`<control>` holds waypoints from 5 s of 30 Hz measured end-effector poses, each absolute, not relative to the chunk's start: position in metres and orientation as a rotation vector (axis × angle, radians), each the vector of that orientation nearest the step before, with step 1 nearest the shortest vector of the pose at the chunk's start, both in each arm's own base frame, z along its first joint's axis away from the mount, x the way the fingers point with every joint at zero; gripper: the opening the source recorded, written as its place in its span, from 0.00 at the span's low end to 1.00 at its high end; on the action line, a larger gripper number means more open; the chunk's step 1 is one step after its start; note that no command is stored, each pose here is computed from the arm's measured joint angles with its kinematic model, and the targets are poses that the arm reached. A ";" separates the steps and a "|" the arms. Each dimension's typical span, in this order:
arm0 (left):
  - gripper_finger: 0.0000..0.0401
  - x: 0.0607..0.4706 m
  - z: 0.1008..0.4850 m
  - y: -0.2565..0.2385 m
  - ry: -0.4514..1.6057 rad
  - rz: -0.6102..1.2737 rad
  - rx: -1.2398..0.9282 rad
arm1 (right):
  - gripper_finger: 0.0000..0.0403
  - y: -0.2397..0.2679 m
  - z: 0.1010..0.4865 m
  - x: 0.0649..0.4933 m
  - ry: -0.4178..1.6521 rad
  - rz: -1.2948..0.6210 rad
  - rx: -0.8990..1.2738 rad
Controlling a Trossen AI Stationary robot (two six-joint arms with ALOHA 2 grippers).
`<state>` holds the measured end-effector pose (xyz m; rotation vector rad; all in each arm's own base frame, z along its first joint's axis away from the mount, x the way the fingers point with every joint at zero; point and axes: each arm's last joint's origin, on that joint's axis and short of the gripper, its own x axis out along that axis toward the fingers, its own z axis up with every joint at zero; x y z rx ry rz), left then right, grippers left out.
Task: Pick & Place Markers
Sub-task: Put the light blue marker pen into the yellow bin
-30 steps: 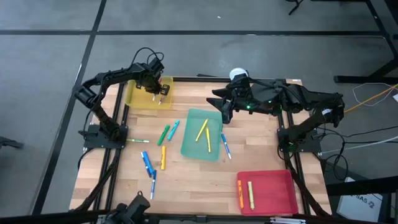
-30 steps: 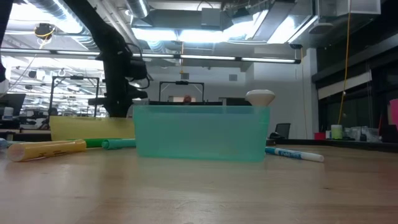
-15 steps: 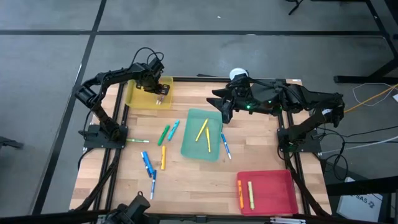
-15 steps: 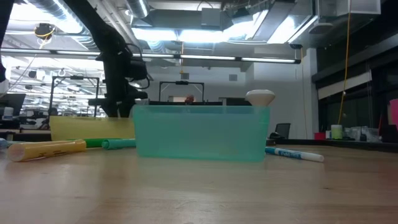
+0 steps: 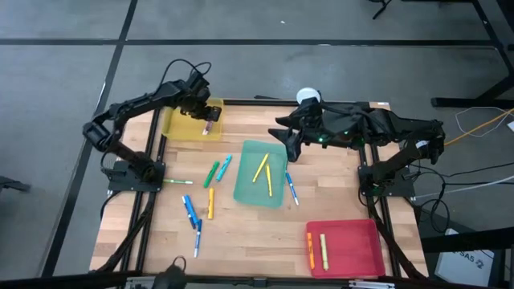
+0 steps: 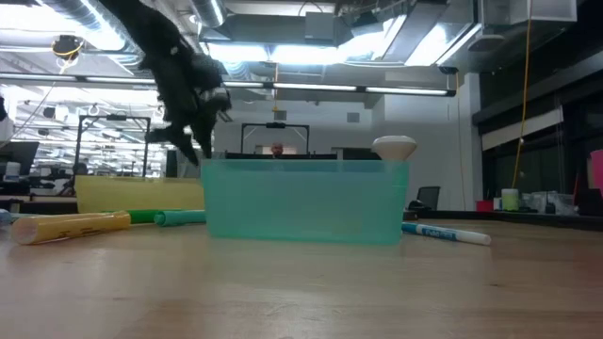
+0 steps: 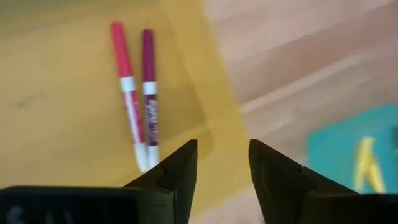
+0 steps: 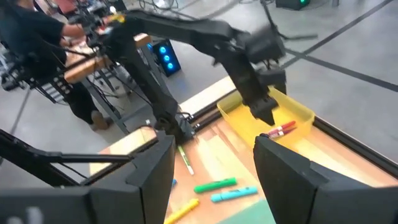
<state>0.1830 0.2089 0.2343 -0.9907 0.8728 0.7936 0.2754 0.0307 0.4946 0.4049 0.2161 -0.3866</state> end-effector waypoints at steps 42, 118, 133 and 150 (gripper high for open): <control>0.35 0.227 0.350 0.022 0.342 0.278 -0.802 | 0.53 0.034 0.479 0.259 0.450 -0.304 0.507; 0.35 0.256 0.361 -0.004 0.161 0.079 -0.758 | 0.50 0.055 0.185 0.288 1.103 -0.652 0.912; 0.35 0.256 0.361 -0.004 0.161 0.080 -0.767 | 0.02 0.057 0.185 0.288 1.135 -0.613 0.910; 0.35 0.256 0.363 -0.004 0.145 0.075 -0.777 | 0.00 0.051 0.173 0.301 1.169 -0.506 0.922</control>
